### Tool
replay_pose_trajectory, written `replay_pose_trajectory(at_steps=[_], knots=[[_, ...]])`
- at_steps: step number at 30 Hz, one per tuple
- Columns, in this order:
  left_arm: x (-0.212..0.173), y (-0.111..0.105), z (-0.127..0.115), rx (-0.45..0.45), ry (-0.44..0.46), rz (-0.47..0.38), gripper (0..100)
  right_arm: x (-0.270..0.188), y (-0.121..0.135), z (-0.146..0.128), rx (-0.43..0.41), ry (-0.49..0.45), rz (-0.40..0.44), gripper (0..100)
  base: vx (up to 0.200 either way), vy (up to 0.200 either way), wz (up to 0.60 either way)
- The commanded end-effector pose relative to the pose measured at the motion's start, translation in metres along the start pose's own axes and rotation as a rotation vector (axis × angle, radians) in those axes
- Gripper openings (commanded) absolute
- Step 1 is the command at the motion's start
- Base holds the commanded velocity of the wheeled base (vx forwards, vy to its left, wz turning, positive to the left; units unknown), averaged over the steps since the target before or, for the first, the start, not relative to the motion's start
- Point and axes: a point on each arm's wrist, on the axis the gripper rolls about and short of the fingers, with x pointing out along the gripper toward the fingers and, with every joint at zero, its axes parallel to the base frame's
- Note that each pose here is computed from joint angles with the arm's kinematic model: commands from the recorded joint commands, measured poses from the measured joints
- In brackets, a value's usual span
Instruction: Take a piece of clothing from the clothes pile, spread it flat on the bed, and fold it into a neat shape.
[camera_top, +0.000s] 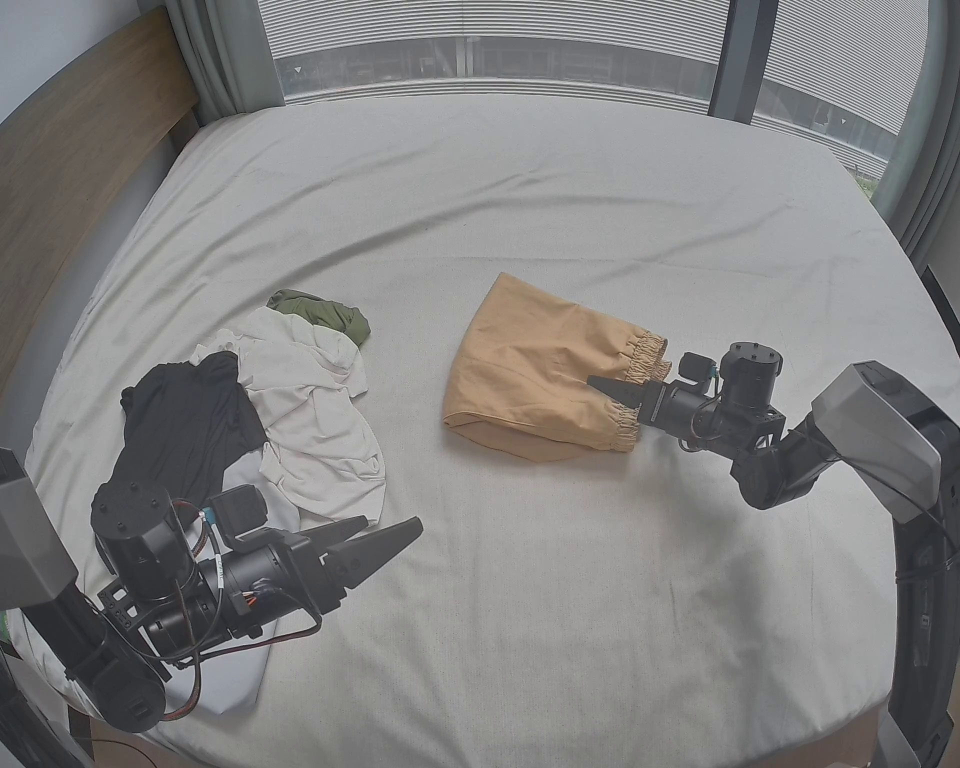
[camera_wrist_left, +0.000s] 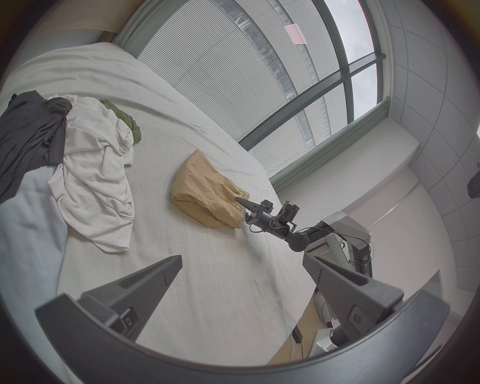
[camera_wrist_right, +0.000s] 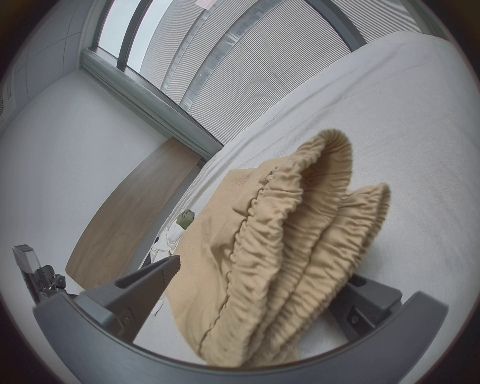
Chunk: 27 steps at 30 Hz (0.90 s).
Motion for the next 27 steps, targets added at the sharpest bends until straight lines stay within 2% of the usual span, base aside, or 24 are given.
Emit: replay_pose_trajectory(at_steps=[1,11,19,22,24,27], knots=[[0.0,0.0,0.0,0.002,-0.001,0.0,100,-0.036,0.023,0.014,-0.028,-0.031,-0.003,100,0.0,0.0,0.0],[-0.005,-0.006,0.005,0.014,-0.026,-0.017,100,-0.089,0.053,-0.002,-0.074,-0.021,-0.011,100,0.0,0.0,0.0],[-0.03,-0.042,0.026,0.076,-0.122,-0.16,100,-0.163,0.103,-0.01,-0.242,-0.09,0.018,100,0.0,0.0,0.0],[-0.046,-0.066,0.036,0.145,-0.212,-0.215,100,-0.196,0.12,-0.015,-0.308,-0.128,0.014,100,0.0,0.0,0.0],[-0.063,-0.077,0.04,0.179,-0.265,-0.219,100,-0.223,0.134,-0.019,-0.325,-0.141,0.005,100,0.0,0.0,0.0],[-0.089,-0.082,0.035,0.227,-0.291,-0.2,100,-0.259,0.156,-0.026,-0.345,-0.173,0.012,100,0.0,0.0,0.0]])
